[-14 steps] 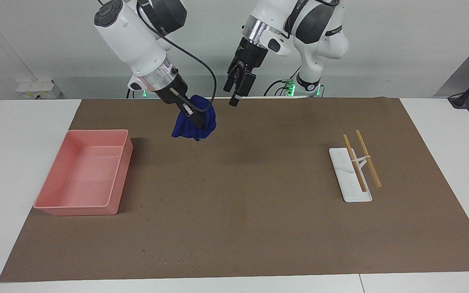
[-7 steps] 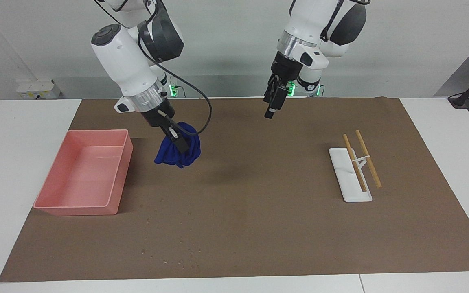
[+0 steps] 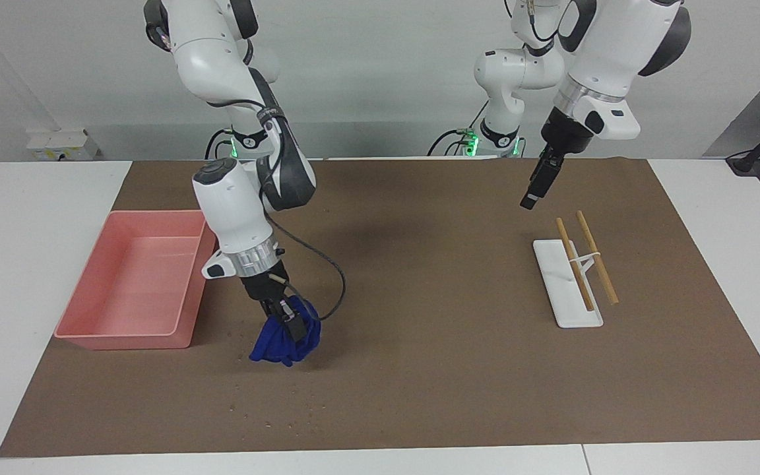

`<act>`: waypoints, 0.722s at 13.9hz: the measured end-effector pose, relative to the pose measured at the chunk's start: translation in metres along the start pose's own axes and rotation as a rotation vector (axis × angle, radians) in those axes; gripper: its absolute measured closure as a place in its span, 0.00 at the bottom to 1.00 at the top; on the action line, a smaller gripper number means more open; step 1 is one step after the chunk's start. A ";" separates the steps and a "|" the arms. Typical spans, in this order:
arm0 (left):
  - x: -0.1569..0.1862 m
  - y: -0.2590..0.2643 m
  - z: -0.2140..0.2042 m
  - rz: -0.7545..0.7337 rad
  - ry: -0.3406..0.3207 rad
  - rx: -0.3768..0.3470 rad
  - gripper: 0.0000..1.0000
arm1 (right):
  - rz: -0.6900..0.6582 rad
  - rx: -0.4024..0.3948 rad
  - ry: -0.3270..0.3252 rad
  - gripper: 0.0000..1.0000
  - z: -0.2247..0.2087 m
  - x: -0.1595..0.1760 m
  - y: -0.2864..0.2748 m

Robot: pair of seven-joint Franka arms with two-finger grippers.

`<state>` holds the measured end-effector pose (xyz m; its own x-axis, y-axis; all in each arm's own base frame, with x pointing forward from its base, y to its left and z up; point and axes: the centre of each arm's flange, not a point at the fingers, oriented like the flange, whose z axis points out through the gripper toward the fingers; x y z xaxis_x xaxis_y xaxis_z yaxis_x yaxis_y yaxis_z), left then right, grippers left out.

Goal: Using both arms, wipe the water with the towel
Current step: 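Withdraw the left gripper to the tray while the right gripper lifts the towel, then drag the towel with the right gripper across the water toward the robot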

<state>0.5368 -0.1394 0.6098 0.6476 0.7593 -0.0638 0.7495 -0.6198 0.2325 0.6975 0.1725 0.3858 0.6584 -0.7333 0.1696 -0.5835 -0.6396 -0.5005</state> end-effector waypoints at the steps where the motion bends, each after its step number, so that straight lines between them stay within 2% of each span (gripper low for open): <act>1: 0.010 -0.008 0.001 0.063 -0.002 0.012 0.00 | -0.034 0.017 0.012 1.00 0.012 -0.001 0.001; 3: 0.034 -0.027 -0.001 0.180 0.005 0.036 0.00 | -0.093 0.043 0.032 1.00 0.041 -0.009 0.009; 6: 0.062 -0.049 -0.006 0.458 0.075 0.140 0.00 | -0.145 0.026 0.014 1.00 0.071 -0.024 0.021; 8: 0.073 -0.059 -0.008 0.594 0.080 0.181 0.00 | -0.124 -0.003 -0.008 1.00 0.081 -0.032 0.033; 10: 0.083 -0.068 -0.011 0.701 0.087 0.227 0.00 | -0.042 -0.052 -0.042 1.00 0.086 -0.038 0.041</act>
<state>0.5386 -0.0320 0.5992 0.9785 0.1778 0.1048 0.1804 -0.9835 -0.0160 0.6888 0.1937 0.2858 0.7015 -0.6960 0.1531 -0.5782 -0.6815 -0.4485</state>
